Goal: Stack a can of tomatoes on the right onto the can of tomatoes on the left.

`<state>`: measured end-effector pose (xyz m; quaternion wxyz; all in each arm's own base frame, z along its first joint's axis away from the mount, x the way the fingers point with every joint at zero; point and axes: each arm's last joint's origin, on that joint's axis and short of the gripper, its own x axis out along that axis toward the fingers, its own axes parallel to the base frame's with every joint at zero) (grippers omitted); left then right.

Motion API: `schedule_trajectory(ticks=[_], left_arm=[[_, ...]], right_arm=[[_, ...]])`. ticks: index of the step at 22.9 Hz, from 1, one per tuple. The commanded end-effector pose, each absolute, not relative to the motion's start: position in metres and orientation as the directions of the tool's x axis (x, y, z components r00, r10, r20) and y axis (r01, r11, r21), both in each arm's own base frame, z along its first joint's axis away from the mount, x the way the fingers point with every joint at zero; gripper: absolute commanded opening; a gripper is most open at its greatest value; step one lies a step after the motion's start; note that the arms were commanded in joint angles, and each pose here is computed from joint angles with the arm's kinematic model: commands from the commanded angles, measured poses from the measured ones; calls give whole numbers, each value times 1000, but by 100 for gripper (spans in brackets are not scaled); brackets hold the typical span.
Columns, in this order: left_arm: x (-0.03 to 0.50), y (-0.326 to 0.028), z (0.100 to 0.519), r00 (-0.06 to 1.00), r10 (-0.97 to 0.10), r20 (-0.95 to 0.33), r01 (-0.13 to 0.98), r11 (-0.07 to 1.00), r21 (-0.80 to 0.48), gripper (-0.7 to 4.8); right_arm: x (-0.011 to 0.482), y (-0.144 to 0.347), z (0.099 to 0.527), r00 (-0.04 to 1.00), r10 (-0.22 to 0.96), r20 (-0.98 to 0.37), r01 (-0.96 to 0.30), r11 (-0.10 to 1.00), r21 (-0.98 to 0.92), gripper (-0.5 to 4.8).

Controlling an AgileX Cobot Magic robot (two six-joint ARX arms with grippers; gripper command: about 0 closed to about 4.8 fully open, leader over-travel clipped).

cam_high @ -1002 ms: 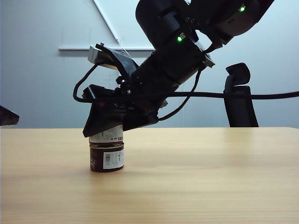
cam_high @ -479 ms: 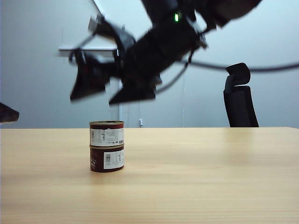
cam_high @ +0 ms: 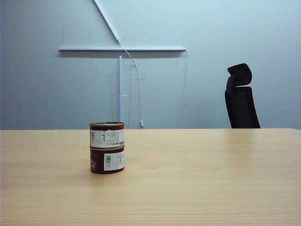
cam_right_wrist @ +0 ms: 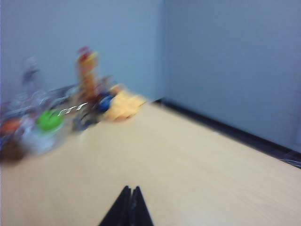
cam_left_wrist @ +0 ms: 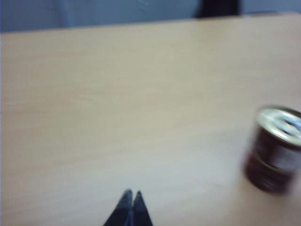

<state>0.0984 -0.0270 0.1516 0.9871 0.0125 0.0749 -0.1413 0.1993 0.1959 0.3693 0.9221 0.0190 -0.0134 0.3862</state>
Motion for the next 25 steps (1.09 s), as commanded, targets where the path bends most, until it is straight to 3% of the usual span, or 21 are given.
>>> schedule_trajectory(ticks=[1, 9, 18, 25], left_arm=[[98, -19, 157, 973, -207, -100, 208, 978, 5, -4], [98, 1, 160, 998, -10, -59, 10, 1000, 6, -4], [97, 1, 160, 998, -4, -56, 5, 1000, 6, -4], [97, 1, 160, 998, -4, -56, 5, 1000, 6, -4]], right_arm=[[185, 174, 385, 814, 579, 41, -580, 814, 22, -9], [157, 118, 386, 910, 412, -39, -413, 909, -54, -9], [152, 104, 364, 952, 301, -48, -303, 953, -25, -9], [153, 105, 364, 950, 309, -49, -311, 950, -25, -8]])
